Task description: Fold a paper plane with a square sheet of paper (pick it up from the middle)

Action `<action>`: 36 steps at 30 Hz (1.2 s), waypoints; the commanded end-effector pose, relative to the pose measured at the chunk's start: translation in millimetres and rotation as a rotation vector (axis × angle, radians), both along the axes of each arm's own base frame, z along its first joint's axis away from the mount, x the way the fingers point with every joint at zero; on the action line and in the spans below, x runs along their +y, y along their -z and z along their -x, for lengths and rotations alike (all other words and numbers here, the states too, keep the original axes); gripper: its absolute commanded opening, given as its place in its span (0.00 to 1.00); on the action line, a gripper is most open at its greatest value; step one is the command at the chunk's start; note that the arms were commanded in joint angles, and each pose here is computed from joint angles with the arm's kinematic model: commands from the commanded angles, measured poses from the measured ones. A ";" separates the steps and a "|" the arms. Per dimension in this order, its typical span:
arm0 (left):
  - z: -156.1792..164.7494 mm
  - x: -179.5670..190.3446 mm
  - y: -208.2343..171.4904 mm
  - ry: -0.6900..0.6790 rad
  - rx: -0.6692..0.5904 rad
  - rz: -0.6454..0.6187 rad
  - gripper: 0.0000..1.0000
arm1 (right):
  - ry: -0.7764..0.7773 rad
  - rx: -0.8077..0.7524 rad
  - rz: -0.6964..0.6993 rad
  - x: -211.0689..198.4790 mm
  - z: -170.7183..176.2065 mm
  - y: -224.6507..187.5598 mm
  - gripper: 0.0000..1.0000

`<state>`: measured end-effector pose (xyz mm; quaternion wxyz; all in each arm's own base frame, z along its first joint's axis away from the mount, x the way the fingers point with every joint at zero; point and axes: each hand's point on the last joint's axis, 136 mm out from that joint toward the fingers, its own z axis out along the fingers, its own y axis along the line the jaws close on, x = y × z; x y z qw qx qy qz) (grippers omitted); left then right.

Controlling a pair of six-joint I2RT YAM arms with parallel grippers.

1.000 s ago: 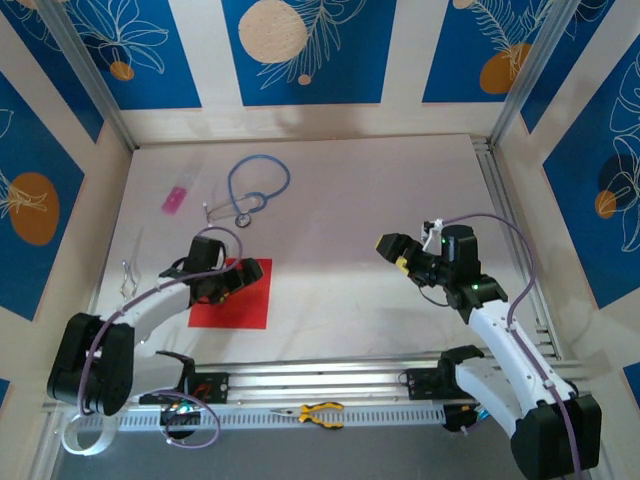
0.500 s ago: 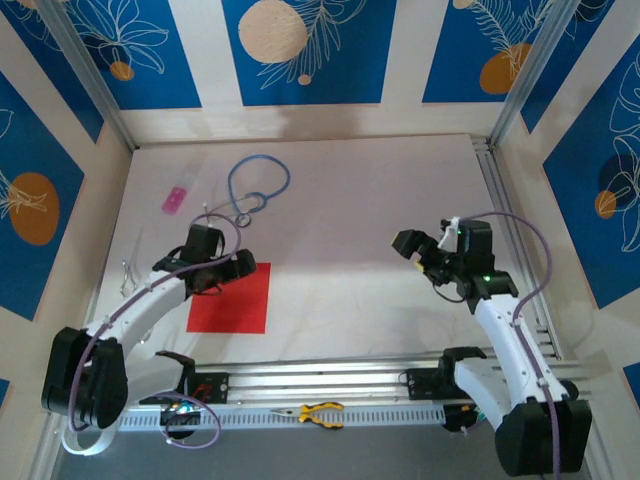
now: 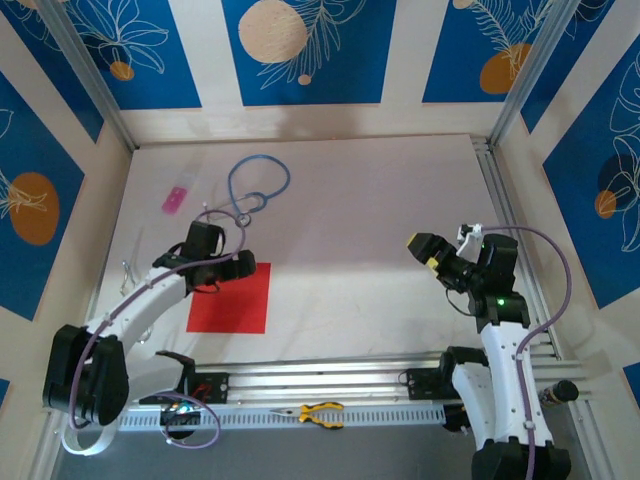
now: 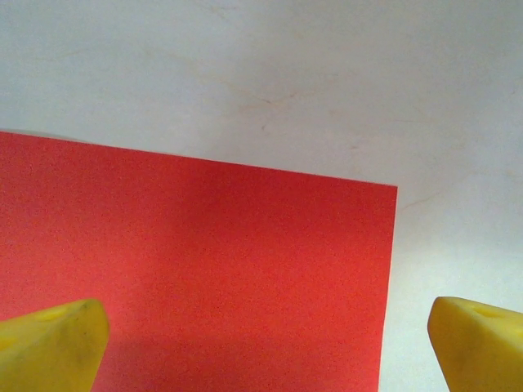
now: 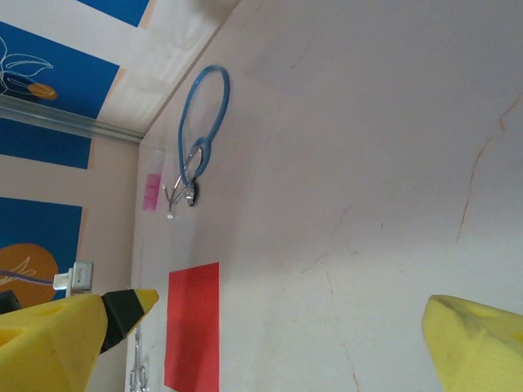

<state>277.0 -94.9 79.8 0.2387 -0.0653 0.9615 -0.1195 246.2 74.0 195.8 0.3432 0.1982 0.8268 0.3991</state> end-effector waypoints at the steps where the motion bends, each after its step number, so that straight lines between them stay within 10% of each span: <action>1: 3.2 6.1 1.7 0.025 0.038 -0.051 1.00 | -0.041 -0.035 -0.034 7.3 -5.9 -11.9 0.99; 36: 46.3 -16.1 82.7 0.108 0.417 -0.216 0.84 | -0.372 0.200 0.027 97.0 -6.6 64.4 1.00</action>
